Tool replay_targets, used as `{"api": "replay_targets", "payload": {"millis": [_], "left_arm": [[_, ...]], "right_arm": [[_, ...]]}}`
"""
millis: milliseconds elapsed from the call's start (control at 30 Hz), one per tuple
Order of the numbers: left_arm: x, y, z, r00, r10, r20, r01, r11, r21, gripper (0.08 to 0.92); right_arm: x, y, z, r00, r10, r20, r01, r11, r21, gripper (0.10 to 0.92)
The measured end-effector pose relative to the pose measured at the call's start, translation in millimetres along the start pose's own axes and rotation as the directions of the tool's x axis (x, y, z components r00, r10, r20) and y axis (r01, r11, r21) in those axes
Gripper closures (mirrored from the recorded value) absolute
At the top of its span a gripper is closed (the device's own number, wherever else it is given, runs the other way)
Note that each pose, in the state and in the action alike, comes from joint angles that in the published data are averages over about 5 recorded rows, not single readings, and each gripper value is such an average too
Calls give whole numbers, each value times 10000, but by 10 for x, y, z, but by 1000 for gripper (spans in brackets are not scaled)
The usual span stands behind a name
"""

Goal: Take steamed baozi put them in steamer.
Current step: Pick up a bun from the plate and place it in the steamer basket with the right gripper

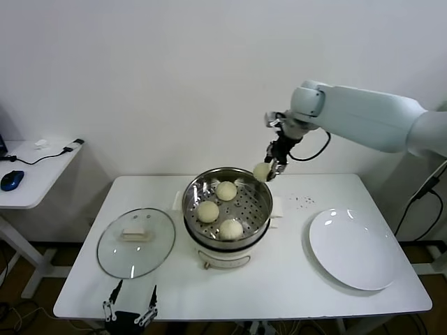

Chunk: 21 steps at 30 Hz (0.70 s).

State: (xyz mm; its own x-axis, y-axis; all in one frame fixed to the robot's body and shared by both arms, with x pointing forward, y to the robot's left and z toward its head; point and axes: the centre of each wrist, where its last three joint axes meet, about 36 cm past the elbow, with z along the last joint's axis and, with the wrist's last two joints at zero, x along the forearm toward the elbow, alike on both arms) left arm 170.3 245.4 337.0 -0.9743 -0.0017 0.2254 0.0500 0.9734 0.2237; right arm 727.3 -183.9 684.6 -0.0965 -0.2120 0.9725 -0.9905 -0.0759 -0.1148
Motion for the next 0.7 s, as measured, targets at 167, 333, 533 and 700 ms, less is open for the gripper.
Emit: {"api": "replay_targets", "payload": {"millis": [167, 333, 533, 700], "left_arm": [[4, -7, 11, 10000, 35, 4, -35, 10000, 22, 177], [7, -8, 36, 10000, 41, -50, -41, 10000, 37, 177], [9, -14, 77, 9999, 59, -130, -58, 10000, 45, 177], [5, -20, 97, 9998, 75, -163, -75, 10000, 43, 177]], "right_arm": [[-211, 23, -263, 9989, -292, -355, 301, 9993, 223, 467], [-465, 60, -430, 9960, -555, -695, 582, 9976, 375, 470], [-746, 111, -516, 9916, -821, -1001, 869, 9952, 453, 466], [-927, 168, -528, 9887, -1004, -1118, 1060, 9933, 454, 461]]}}
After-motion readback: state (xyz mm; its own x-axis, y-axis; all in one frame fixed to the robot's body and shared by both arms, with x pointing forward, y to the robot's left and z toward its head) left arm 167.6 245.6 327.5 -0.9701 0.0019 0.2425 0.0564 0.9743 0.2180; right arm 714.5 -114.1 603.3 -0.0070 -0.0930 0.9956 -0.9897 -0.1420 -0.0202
